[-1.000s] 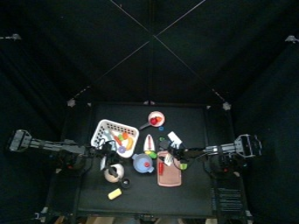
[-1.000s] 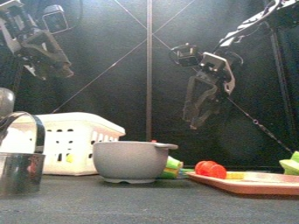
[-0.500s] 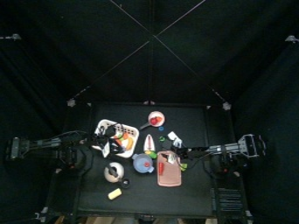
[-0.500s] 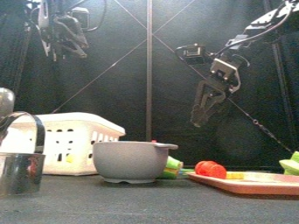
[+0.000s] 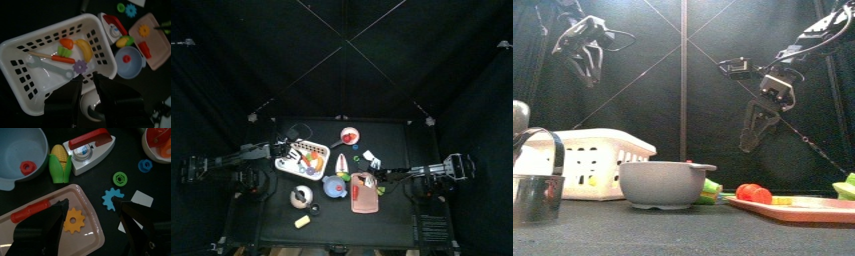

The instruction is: Grab wrench

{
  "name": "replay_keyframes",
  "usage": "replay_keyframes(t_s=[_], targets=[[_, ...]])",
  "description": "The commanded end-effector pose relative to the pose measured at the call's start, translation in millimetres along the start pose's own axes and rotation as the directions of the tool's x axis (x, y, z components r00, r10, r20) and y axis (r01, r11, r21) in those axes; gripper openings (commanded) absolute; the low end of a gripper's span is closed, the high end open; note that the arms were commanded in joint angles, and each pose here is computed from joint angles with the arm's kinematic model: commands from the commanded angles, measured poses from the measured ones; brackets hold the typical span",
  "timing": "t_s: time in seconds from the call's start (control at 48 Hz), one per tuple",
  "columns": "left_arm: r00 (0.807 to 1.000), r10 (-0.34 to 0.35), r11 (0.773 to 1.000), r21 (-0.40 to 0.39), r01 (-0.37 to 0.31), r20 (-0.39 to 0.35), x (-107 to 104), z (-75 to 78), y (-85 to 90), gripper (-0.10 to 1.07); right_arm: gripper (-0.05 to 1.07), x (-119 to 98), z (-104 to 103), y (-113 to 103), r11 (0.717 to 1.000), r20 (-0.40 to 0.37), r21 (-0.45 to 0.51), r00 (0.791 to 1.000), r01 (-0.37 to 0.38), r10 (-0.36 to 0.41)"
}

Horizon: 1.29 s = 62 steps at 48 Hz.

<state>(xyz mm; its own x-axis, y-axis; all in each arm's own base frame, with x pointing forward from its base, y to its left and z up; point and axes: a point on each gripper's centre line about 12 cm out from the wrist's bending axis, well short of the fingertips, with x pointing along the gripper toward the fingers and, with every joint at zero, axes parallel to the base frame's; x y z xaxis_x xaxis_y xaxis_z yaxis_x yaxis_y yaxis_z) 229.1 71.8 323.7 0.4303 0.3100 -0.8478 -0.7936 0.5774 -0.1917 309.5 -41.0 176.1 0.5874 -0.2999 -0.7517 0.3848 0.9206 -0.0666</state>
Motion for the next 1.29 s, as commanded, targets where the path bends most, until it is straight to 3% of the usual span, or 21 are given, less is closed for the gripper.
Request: replay_keyframes(t_s=[0.0, 0.188, 0.417, 0.604, 0.812, 1.021, 1.271], targets=[[0.996, 0.082, 0.996, -0.029, -0.081, 0.039, 12, -10.3, -1.8, 0.68, 1.00, -7, 7, -1, 1.000, 0.031, 0.016, 0.999, -0.009, 0.008], [0.986, 0.169, 0.976, -0.139, -0.168, -0.002, 42, -35.1, 4.0, 0.69, 1.00, -6, 5, -2, 1.000, 0.025, 0.018, 1.000, -0.006, 0.005], [0.984, 0.177, 0.949, -0.262, -0.175, -0.014, 70, -50.6, 9.7, 0.69, 1.00, -5, 2, -4, 1.000, 0.017, 0.018, 1.000, -0.002, 0.001], [0.976, 0.216, 0.929, -0.302, -0.214, -0.029, 84, -51.2, 17.8, 0.71, 1.00, -5, 1, -4, 1.000, 0.014, 0.017, 1.000, -0.001, 0.001], [0.983, 0.179, 0.925, -0.334, -0.183, -0.042, 95, -54.6, 20.9, 0.79, 1.00, -4, -2, -2, 1.000, 0.022, -0.001, 1.000, -0.019, 0.019], [0.960, 0.228, 0.858, -0.433, -0.277, -0.164, 119, -66.9, 39.1, 0.82, 1.00, -4, -7, -4, 1.000, 0.016, -0.008, 1.000, -0.018, 0.019], [0.941, 0.274, 0.832, -0.442, -0.336, -0.200, 139, -61.0, 41.2, 0.82, 1.00, -5, -7, -4, 1.000, 0.022, -0.025, 1.000, -0.014, 0.015]])
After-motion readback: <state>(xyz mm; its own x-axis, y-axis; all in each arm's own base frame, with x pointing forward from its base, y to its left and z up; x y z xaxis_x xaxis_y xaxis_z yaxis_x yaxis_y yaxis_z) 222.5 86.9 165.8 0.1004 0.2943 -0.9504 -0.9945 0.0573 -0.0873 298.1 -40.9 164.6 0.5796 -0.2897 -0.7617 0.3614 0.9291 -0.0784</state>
